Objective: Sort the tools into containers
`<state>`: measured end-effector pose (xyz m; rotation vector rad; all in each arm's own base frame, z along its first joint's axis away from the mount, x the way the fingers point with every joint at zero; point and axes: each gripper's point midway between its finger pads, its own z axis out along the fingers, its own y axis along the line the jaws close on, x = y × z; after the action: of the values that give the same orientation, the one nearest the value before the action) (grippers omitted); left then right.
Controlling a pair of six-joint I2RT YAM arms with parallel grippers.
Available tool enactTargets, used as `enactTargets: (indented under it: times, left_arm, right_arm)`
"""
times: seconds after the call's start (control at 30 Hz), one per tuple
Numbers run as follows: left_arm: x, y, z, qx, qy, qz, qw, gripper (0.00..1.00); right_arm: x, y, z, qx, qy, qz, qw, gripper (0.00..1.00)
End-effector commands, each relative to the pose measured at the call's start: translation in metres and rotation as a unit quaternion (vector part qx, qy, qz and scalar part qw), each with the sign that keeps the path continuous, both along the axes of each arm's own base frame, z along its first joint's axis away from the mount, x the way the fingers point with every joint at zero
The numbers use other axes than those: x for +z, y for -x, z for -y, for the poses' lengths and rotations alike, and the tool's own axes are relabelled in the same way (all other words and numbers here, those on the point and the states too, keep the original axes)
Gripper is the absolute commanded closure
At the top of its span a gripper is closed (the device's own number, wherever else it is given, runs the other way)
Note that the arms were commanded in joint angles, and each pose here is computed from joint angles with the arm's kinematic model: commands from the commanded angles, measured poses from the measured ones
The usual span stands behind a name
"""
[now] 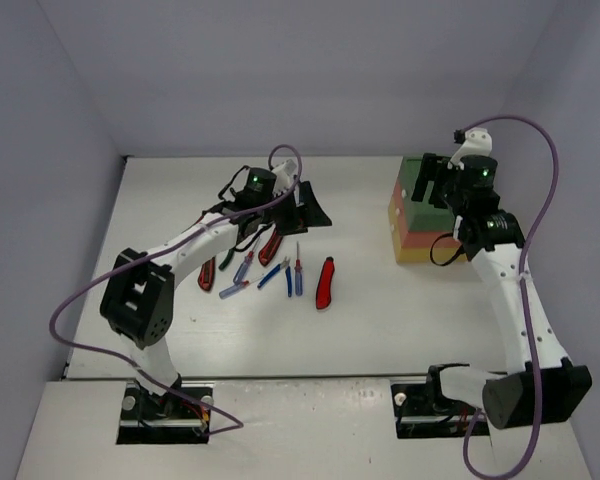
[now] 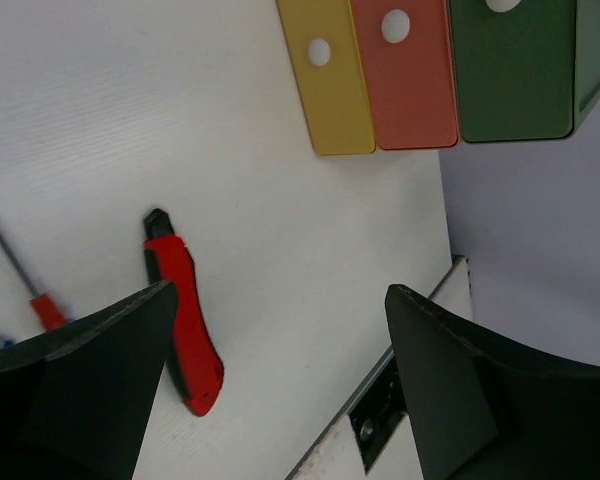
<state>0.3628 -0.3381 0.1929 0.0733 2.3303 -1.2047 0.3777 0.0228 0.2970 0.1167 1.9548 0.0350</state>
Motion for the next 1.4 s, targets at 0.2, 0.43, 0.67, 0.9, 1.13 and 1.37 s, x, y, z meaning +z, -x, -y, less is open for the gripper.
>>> enactTargets:
  times: [0.2,0.43,0.67,0.9,1.13,1.37]
  left_arm:
    - [0.061,-0.021,0.050,0.006,0.095,0.031,0.995,0.18]
    - [0.051,-0.019,0.053,0.008,0.088,0.024,0.996,0.18]
    - [0.041,-0.015,0.056,0.007,0.083,0.012,0.996,0.18]
    - [0.033,-0.015,0.058,0.007,0.079,0.000,0.997,0.18]
    - [0.016,-0.021,0.064,0.012,0.071,-0.016,0.997,0.18]
    - [0.007,-0.029,0.085,0.008,0.078,-0.028,0.997,0.18]
  right_arm:
    - [0.004,-0.038,-0.023,0.058,-0.032,0.008,0.998,0.44]
    - [-0.029,-0.051,-0.021,0.042,-0.035,-0.032,0.998,0.65]
    - [-0.046,-0.058,-0.020,0.028,-0.023,-0.052,0.998,0.70]
    - [-0.057,-0.058,-0.024,0.005,-0.013,-0.065,0.998,0.76]
    - [-0.073,-0.053,-0.028,-0.019,0.010,-0.089,0.996,0.94]
    - [-0.068,-0.051,-0.034,-0.018,-0.009,-0.087,0.996,1.00]
